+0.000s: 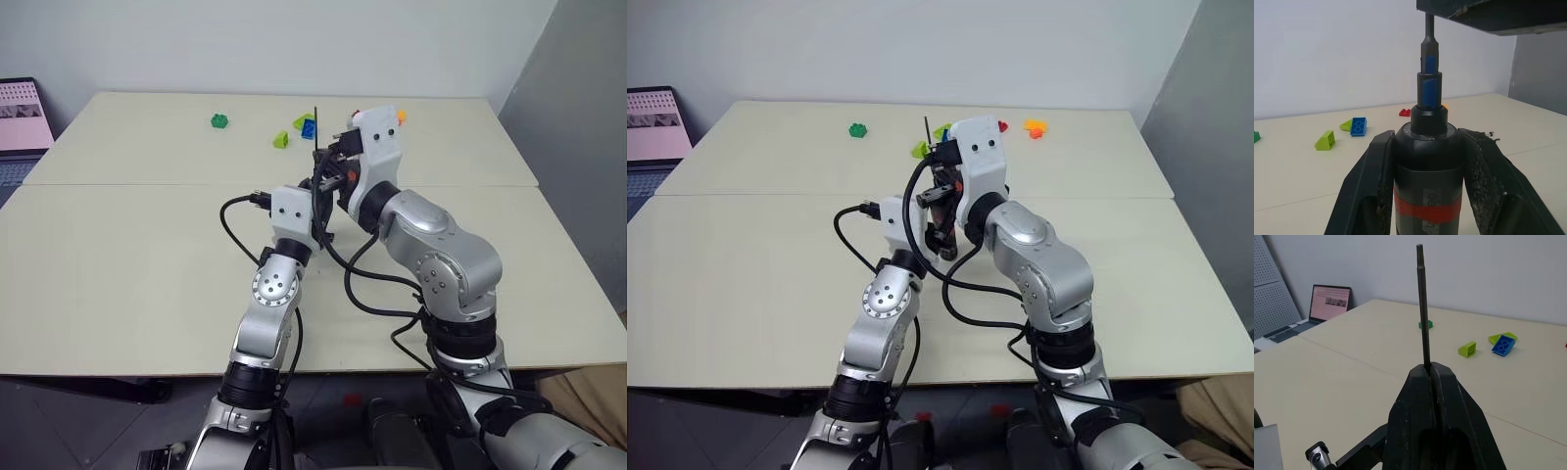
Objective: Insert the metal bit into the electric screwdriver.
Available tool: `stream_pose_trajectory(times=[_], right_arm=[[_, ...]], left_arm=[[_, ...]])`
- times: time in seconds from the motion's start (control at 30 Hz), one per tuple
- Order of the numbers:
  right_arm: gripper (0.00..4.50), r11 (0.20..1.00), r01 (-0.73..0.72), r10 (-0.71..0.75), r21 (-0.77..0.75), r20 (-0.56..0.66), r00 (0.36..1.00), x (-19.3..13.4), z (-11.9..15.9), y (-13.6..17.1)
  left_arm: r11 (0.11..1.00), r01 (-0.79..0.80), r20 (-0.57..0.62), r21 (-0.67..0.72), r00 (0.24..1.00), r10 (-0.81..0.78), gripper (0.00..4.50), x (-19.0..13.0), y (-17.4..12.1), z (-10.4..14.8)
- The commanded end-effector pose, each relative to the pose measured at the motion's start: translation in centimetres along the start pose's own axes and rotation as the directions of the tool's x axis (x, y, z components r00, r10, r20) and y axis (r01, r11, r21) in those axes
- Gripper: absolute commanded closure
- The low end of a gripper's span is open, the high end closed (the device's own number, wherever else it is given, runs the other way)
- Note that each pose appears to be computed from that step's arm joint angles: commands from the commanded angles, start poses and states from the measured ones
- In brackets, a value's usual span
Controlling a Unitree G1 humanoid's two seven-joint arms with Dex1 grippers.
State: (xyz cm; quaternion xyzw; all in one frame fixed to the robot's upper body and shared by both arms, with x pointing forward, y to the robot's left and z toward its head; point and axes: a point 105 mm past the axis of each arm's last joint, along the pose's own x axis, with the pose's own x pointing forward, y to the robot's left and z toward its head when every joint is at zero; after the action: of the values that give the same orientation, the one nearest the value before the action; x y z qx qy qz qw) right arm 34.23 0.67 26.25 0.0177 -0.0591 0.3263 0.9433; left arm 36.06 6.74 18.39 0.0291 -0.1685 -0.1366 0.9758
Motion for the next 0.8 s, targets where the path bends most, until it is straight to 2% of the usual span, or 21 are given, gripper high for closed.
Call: stream_pose_trajectory(times=[0.03,0.1,0.27,0.4,0.5,0.57,0.67,0.73,0.8], right_arm=[[4.5,0.999,-0.044,0.045,-0.017,0.052,0.998,-0.3,1.1,0.6],[4.5,0.999,-0.04,0.042,-0.022,0.073,0.996,-0.5,1.5,0.2],[3.3,0.998,-0.05,0.053,-0.026,0.112,0.992,-1.0,2.4,-0.5],[2.14,0.998,-0.062,0.063,-0.016,0.14,0.988,-1.6,3.2,-1.1],[1.56,0.996,-0.084,0.085,-0.01,0.15,0.985,-2.2,3.6,-1.5],[0.99,0.993,-0.115,0.114,-0.009,0.156,0.981,-2.8,3.9,-1.7],[0.26,0.99,-0.121,0.13,-0.078,0.129,0.983,-4.3,4.0,-3.3],[0.2,0.991,-0.091,0.103,-0.103,0.116,0.988,-4.8,4.0,-4.6],[0.2,0.969,-0.049,0.062,-0.243,0.046,0.997,-7.1,3.7,-7.8]], left_arm=[[1.0,-0.008,-0.029,0.016,1.0,0.008,2.87,-0.2,0.1,-0.7],[1.0,-0.008,-0.029,0.015,1.0,0.009,2.87,-0.2,0.2,-0.7],[1.0,-0.008,-0.028,0.014,1.0,0.008,2.87,-0.1,0.3,-0.6],[1.0,-0.005,-0.03,0.011,1.0,0.005,2.87,-0.1,0.3,-0.7],[1.0,-0.001,-0.03,0.006,1.0,0.001,2.87,0.0,0.3,-0.8],[1.0,0.007,-0.026,0.0,1.0,-0.007,2.87,0.1,0.3,-0.7],[0.998,0.057,0.023,0.033,0.998,-0.057,2.87,0.9,0.3,0.9],[0.995,0.08,0.046,0.063,0.995,-0.083,2.87,1.4,0.4,1.7],[0.947,0.202,0.045,0.251,0.974,-0.22,2.87,3.2,0.7,3.8]])
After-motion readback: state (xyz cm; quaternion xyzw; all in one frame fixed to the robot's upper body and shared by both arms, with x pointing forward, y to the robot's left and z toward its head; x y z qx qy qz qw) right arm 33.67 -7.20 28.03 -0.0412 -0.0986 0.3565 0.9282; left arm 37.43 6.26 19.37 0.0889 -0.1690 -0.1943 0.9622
